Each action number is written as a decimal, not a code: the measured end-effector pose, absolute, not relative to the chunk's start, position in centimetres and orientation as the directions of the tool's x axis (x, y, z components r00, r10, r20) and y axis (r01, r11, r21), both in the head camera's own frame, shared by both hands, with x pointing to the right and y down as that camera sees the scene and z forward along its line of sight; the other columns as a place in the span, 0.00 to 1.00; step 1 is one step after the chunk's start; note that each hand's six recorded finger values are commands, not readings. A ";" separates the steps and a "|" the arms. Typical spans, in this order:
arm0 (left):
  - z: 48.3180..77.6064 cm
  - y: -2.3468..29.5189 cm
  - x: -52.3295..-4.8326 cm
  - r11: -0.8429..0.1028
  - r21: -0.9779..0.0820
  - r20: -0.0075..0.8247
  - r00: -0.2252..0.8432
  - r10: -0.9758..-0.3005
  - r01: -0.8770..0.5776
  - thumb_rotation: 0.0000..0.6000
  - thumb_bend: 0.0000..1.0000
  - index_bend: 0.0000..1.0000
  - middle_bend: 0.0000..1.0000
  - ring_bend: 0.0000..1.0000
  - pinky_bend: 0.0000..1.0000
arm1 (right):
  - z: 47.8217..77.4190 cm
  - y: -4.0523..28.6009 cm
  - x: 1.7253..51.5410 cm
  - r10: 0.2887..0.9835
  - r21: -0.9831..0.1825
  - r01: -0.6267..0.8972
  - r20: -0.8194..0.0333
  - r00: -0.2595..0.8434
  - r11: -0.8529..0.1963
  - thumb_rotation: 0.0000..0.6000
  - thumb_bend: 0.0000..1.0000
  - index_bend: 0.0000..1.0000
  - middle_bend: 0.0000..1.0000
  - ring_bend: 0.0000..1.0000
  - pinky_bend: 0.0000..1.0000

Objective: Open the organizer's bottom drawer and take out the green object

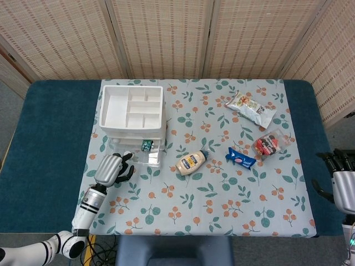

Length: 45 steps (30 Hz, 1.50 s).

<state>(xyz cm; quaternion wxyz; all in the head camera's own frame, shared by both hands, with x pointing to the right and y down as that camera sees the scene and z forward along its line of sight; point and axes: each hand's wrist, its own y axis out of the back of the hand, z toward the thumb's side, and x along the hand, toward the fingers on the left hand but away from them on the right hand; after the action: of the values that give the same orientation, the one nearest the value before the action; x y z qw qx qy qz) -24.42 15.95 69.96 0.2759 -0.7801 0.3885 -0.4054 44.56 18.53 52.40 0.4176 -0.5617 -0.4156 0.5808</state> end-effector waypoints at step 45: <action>68.7 18.1 -24.5 -0.553 -0.739 0.418 0.380 -0.825 -0.386 1.00 0.54 0.35 0.95 1.00 1.00 | 52.6 18.8 44.9 0.950 -0.951 -0.013 -0.310 -0.025 -0.310 1.00 0.29 0.20 0.27 0.16 0.25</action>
<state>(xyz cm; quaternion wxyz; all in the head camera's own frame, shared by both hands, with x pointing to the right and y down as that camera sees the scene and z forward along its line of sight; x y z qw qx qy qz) -24.48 18.08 68.73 0.2734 -0.7844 0.3860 -0.4012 44.92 18.77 52.55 0.4138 -0.5625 -0.4167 0.5819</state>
